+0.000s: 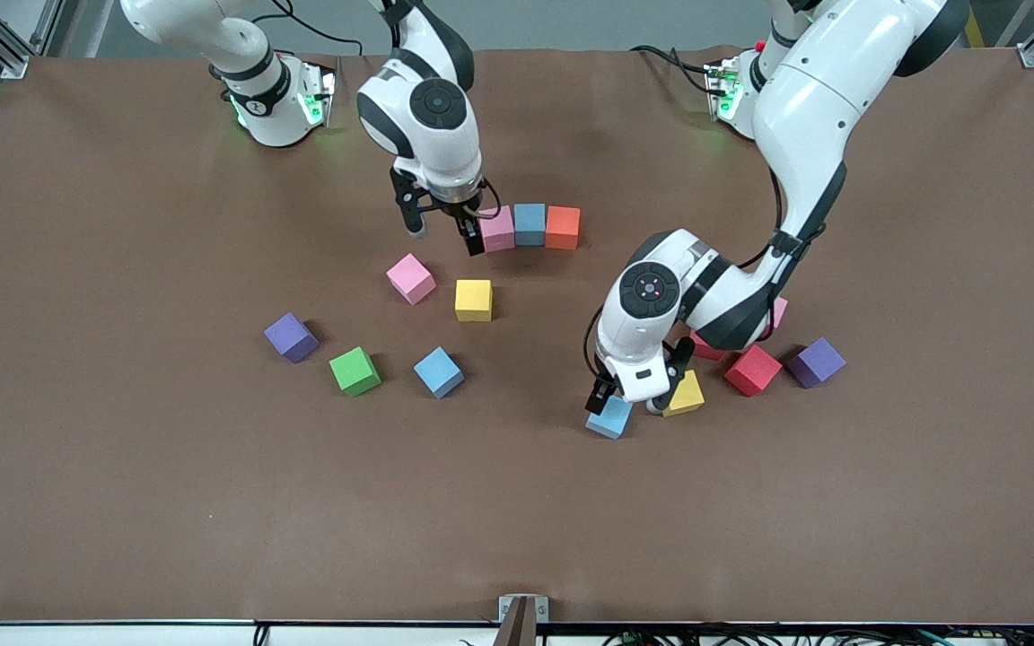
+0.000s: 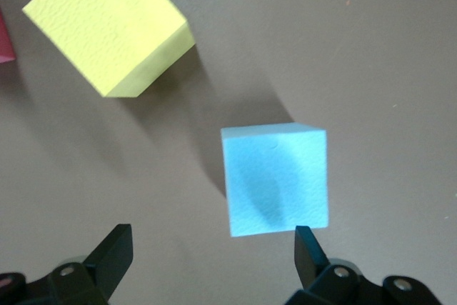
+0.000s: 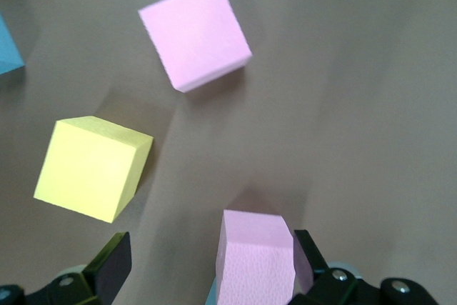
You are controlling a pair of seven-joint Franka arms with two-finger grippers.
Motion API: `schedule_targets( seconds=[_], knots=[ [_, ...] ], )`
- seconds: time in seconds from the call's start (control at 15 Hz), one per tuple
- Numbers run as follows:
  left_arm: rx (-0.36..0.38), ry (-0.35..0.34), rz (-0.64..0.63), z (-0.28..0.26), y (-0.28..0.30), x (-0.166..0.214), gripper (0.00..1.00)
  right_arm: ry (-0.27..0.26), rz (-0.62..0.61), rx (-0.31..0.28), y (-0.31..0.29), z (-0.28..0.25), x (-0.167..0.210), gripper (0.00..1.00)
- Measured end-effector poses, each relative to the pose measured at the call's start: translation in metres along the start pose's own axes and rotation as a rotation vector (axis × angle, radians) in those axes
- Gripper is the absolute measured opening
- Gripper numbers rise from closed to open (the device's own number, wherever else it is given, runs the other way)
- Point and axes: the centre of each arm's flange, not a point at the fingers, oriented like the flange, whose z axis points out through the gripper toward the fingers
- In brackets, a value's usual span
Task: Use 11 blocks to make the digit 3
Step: 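Grasp a blue block with the left gripper while the right gripper grasps yellow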
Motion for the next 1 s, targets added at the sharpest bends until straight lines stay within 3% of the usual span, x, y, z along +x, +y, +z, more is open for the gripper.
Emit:
schedule_targets(
  seconds=[0.4, 1.0],
  knots=[
    [-0.041, 0.005, -0.047, 0.0, 0.025, 0.03, 1.0, -0.002, -0.176, 0.003, -0.014, -0.001, 0.027, 1.0],
    [-0.02, -0.006, -0.054, 0.028, 0.028, 0.029, 1.0, -0.01, -0.143, 0.054, -0.065, -0.008, 0.054, 1.0]
  ],
)
